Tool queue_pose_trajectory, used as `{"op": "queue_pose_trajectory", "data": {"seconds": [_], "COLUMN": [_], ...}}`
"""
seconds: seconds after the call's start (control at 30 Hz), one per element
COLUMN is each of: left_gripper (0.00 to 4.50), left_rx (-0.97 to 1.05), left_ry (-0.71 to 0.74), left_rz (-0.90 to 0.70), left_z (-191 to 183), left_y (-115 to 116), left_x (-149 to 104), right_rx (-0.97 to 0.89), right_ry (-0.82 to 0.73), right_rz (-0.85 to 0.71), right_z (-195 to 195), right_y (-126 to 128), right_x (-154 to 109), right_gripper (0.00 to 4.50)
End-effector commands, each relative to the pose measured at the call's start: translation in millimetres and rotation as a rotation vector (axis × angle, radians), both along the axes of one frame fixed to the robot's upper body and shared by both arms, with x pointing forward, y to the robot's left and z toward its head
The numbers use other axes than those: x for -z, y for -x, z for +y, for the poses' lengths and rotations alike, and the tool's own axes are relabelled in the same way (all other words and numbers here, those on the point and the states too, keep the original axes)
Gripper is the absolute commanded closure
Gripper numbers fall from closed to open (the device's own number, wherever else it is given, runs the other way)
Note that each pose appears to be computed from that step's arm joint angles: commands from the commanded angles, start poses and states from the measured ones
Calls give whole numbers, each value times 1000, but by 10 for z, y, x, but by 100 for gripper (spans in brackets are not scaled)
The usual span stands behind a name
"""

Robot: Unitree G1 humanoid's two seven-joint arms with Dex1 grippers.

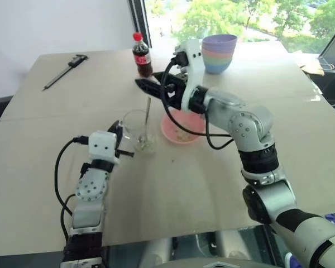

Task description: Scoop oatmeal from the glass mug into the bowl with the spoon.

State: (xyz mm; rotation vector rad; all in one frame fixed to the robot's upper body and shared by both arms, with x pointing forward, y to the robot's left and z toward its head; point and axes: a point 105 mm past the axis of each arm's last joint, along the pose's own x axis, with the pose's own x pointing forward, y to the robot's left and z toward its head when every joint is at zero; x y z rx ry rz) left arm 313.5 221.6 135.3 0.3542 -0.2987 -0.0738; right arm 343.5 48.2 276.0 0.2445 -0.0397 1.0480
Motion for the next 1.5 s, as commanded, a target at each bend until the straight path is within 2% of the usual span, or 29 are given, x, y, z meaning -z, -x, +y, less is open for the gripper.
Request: {"op": "queue_pose_trajectory", "data": {"seconds": [0.03,0.13,0.23,0.57,0.73,0.83,0.97,1.0,1.07,1.13,1.2,1.3,1.37,1.5], "left_gripper": [450,347,212,212,212,212,97,49,5,0,0,0,0,0], "left_rx": [32,28,26,-3,-53,-58,-37,-21,-7,-7,11,53,73,128], "left_ry": [-18,-17,-33,-30,35,90,113,121,85,74,57,56,50,52], "left_rz": [-16,-15,-10,-19,34,113,208,254,341,383,406,417,403,396], "left_z": [-33,2,17,102,199,157,69,35,-8,-22,-53,-106,-133,-189], "left_y": [36,52,64,309,609,869,1086,1118,1157,1167,1172,1179,1171,1152], "left_x": [-23,-20,-19,-96,-63,94,297,389,573,664,707,732,720,714], "right_rx": [61,80,87,60,71,107,186,212,245,269,250,238,229,226], "right_ry": [-62,-59,-56,-54,-14,44,166,205,267,291,240,269,306,294], "right_rz": [-70,-72,-69,-79,-106,-114,-122,-108,-92,-69,-50,-30,-8,15], "right_z": [-146,-198,-226,-415,-813,-1102,-1484,-1630,-1861,-2026,-2103,-2180,-2216,-2229], "right_y": [-83,-119,-119,2,112,158,237,275,378,494,649,823,901,996], "right_x": [-245,-232,-206,-132,180,424,818,988,1241,1425,1504,1704,1827,1908], "right_gripper": [164,158,158,158,158,158,158,132,99,5,5,5,5,5]}}
